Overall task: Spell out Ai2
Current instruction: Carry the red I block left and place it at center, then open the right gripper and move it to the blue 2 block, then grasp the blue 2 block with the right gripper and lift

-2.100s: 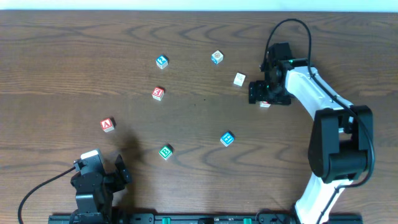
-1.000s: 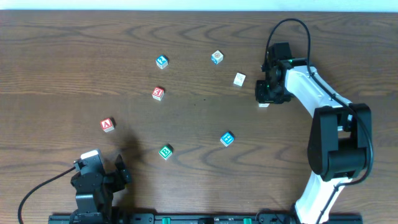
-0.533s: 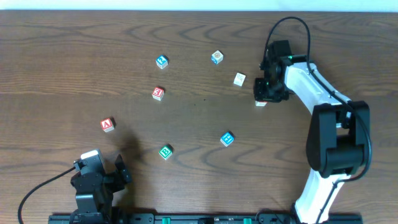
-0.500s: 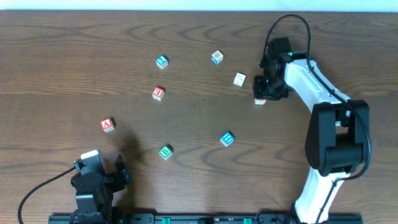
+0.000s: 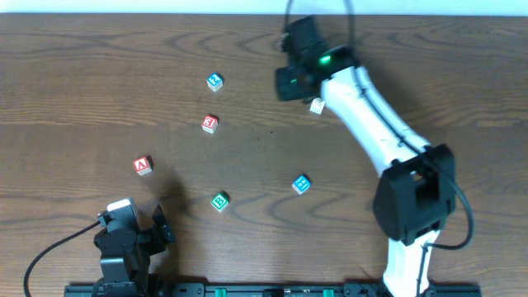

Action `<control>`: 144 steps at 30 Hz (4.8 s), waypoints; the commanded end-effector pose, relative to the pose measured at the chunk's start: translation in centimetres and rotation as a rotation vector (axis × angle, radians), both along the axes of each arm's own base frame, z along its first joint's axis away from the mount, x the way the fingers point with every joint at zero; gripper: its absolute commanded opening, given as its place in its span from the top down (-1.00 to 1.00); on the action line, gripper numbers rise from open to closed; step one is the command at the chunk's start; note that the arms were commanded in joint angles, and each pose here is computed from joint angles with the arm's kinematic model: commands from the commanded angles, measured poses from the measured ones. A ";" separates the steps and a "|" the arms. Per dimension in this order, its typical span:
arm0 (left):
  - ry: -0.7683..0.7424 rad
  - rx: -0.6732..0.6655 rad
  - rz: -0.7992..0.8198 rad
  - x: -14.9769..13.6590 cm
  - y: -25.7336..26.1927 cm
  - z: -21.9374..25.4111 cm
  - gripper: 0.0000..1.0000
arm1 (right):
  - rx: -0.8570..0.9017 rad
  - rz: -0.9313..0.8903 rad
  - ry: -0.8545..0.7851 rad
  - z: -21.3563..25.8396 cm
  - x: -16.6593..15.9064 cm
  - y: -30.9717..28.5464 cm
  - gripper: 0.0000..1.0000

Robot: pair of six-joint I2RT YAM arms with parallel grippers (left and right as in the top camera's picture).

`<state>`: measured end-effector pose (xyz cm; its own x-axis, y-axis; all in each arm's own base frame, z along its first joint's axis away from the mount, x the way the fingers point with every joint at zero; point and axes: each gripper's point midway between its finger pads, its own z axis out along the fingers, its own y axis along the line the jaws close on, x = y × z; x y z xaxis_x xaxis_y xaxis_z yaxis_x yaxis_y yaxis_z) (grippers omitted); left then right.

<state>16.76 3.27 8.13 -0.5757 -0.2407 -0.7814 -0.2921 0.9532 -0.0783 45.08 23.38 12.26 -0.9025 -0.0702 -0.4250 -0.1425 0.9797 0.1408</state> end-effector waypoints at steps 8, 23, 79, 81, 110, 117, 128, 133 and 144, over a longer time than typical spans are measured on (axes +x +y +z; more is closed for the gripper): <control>0.069 0.002 -0.003 -1.0 0.0 -1.6 -0.91 | -0.061 -0.260 0.056 -4.2 -1.0 0.6 0.97; 0.070 0.002 -0.003 -1.0 0.0 -1.6 -0.91 | 0.006 -0.232 0.259 -8.8 -3.6 2.7 0.97; 0.069 0.002 -0.003 -1.0 0.0 -1.6 -0.91 | -0.047 -0.172 0.270 -11.0 -3.9 3.1 -0.11; 0.069 0.002 -0.004 -1.0 0.0 -1.6 -0.91 | -0.047 -0.145 0.254 -10.5 -3.4 3.1 -0.22; 0.069 0.002 -0.004 -1.0 0.0 -1.6 -0.91 | -0.012 0.618 -0.193 2.8 2.0 10.8 -0.98; 0.069 0.002 -0.003 -1.0 0.0 -1.6 -0.91 | 0.057 0.723 -0.228 3.5 1.4 12.4 -0.98; 0.070 0.002 -0.003 -1.0 0.0 -1.6 -0.91 | 0.074 0.654 -0.412 -0.3 6.8 16.5 -0.98; 0.069 0.002 -0.003 -1.0 0.0 -1.6 -0.91 | 0.047 0.638 -0.477 -1.7 7.9 18.0 -0.99; 0.070 0.002 -0.003 -1.0 0.0 -1.6 -0.91 | 0.011 0.632 -0.420 -7.6 8.3 17.9 -0.96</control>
<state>16.76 3.27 8.13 -0.5760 -0.2407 -0.7812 -0.2922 0.9532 -0.0782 52.90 41.49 5.54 -0.4391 -0.5220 -0.7313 -0.7366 0.6752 -0.0397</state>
